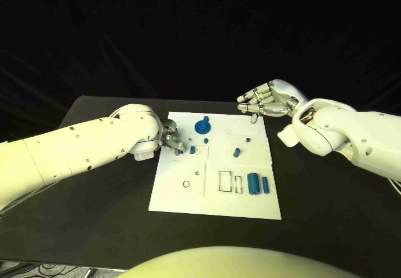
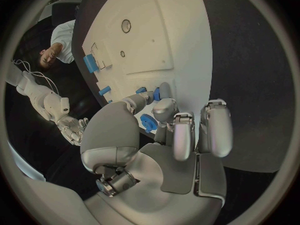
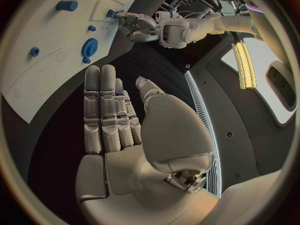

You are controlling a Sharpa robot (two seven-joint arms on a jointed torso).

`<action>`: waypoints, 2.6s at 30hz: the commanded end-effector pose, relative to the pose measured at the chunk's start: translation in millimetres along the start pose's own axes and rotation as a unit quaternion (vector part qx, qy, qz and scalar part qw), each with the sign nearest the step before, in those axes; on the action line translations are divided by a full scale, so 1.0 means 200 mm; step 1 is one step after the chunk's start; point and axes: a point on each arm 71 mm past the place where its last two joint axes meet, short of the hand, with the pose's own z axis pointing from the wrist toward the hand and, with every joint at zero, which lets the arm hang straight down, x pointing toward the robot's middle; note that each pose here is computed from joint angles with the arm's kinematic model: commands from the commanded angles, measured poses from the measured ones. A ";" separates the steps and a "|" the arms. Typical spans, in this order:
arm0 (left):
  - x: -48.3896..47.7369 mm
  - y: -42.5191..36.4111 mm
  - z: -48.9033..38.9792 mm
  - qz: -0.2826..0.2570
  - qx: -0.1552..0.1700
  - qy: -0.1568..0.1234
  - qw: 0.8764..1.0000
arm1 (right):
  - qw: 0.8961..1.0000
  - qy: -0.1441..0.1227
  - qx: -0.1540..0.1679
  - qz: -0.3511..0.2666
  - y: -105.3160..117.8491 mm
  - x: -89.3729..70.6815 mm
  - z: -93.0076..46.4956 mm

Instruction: Assemble the parts on the task board

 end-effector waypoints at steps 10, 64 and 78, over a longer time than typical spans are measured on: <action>0.016 0.029 0.022 0.005 -0.015 0.029 0.999 | 1.000 0.009 -0.001 0.000 0.00 0.01 0.00; -0.029 0.036 0.010 -0.032 0.001 -0.019 0.999 | 1.000 0.010 0.001 0.002 0.00 0.01 0.00; -0.048 0.045 -0.017 -0.042 0.017 -0.022 0.999 | 1.000 0.010 0.002 0.002 -0.01 0.01 0.00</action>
